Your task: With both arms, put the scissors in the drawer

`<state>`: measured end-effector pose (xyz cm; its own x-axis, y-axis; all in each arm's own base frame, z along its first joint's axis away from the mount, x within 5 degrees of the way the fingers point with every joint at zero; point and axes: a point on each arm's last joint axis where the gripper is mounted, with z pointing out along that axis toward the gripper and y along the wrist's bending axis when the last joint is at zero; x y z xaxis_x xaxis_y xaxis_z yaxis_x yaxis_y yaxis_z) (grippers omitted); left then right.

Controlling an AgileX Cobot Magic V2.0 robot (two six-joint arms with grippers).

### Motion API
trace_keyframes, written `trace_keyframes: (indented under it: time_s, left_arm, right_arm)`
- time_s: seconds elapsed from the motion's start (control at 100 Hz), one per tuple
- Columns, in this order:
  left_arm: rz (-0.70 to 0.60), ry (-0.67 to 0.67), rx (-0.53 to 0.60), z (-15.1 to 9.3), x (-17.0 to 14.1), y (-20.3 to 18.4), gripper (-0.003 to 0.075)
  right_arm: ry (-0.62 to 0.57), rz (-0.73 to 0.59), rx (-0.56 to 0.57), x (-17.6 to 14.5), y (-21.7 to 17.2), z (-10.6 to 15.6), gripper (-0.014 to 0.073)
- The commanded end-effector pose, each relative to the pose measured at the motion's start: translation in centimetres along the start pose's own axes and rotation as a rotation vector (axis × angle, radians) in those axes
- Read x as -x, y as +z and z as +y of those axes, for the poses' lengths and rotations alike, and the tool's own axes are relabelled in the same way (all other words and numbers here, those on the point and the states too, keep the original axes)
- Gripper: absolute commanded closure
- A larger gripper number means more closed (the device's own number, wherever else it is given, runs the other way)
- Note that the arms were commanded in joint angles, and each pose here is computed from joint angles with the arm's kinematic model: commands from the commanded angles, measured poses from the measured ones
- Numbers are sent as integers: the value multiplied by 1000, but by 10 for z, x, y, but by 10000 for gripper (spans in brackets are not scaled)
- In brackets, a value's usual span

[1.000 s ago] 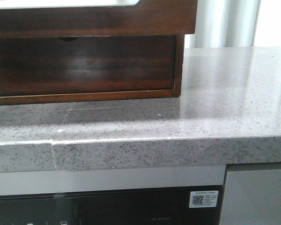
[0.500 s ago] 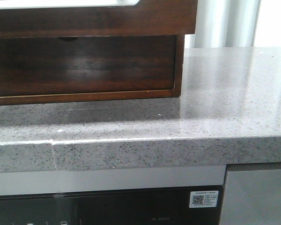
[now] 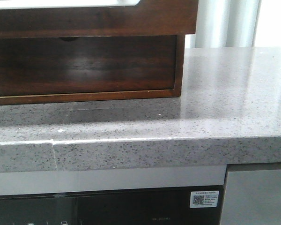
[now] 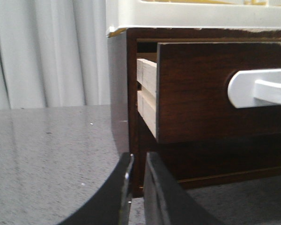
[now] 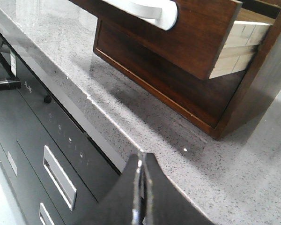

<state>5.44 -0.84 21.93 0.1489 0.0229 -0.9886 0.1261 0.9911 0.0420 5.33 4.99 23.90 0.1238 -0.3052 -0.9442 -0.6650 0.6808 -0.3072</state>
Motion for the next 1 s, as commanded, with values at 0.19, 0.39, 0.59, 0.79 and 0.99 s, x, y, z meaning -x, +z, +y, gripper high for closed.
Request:
trace_keyframes:
  time_s: [0.19, 0.39, 0.59, 0.79, 0.99]
  left_arm:
    - [-177, 152, 43, 2, 10, -1, 717]
    - [-154, 99, 142, 8, 8, -4, 717]
    - [-35, 98, 245, 14, -2, -4, 717]
    - [148, -4, 224, 12, -20, -5, 717]
    - [306, -7, 173, 8, -34, -8, 717]
  right_arm:
    - [11, -74, -57, 13, -1, -7, 691]
    - [11, -74, -57, 13, -1, -7, 691]
    - [11, -75, -58, 13, -1, -7, 691]
    - [11, -75, -58, 13, -1, -7, 691]
    - [11, -75, -58, 13, -1, -7, 691]
